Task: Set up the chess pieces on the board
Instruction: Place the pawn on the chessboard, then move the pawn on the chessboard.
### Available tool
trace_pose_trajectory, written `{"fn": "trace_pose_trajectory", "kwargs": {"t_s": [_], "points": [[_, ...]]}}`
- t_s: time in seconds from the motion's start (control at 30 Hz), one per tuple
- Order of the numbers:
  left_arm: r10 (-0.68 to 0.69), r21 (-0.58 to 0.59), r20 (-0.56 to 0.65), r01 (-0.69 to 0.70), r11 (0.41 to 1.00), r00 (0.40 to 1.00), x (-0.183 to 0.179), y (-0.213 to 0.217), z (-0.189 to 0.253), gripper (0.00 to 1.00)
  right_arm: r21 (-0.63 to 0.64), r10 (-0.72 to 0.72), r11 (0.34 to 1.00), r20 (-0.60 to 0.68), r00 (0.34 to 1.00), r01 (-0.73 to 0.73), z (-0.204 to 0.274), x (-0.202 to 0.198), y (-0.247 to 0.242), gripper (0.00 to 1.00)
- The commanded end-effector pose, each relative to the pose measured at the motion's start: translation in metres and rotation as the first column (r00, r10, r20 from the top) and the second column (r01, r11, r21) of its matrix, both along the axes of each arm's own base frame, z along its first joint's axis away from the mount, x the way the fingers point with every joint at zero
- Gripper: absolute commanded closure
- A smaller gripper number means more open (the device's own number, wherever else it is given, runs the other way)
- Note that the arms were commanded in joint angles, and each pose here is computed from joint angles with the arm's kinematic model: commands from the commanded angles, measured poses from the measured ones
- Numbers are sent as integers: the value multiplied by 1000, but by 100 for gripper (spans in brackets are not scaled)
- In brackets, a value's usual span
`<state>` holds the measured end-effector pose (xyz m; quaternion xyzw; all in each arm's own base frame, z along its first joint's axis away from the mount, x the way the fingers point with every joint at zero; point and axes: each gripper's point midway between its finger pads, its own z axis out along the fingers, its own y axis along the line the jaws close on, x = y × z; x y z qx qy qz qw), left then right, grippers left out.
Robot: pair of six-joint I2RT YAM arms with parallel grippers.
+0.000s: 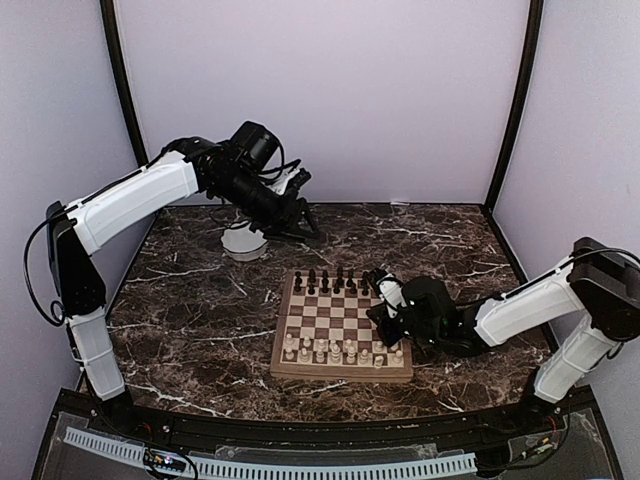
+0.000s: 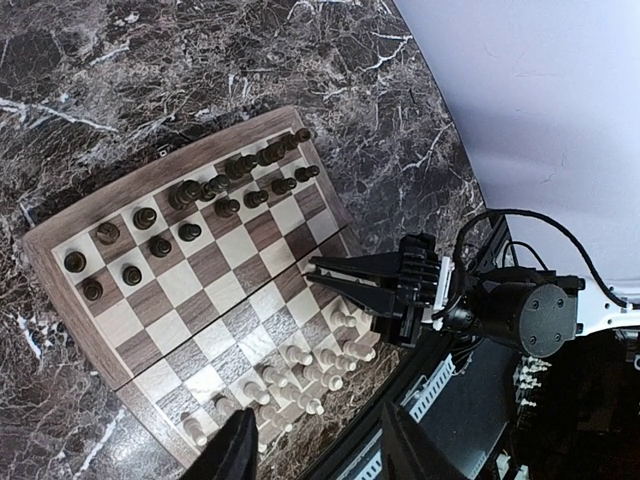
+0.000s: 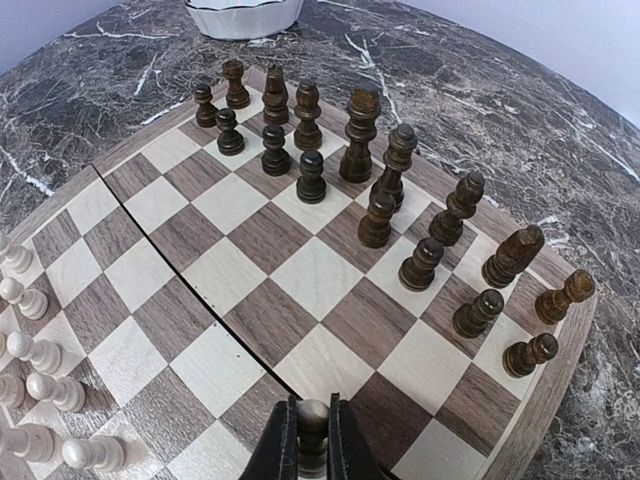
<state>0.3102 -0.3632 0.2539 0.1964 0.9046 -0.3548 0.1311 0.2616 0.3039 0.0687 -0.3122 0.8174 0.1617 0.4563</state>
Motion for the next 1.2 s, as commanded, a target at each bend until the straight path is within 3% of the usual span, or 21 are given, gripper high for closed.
{"fn": "trace_pose_trajectory", "kwargs": {"t_s": [0.0, 0.57, 0.73, 0.93, 1.1, 1.17], "points": [[-14, -23, 10, 14, 1000, 1000, -16, 9, 24, 56, 70, -18, 997, 75, 997, 13, 14, 5, 10, 95], [-4, -39, -14, 4, 999, 1000, -19, 9, 19, 56, 46, -24, 999, 4, 1000, 23, 0, -5, 3, 78], [-3, -48, -7, 2, 999, 1000, -20, 9, 21, 56, 58, -20, 998, -9, 1000, 21, 17, -5, 5, 76], [8, -67, 42, -5, 998, 999, -15, 9, 30, 55, 95, 21, 995, -17, 1000, -20, 74, -6, 20, 71], [57, -8, 97, -57, 998, 994, -8, 23, 24, 49, -1, 79, 997, -168, 983, -80, 88, -10, 41, 69], [95, 43, 129, -101, 994, 987, -3, 35, 19, 40, -75, 65, 993, -256, 965, -87, 81, -12, 44, 69]]}}
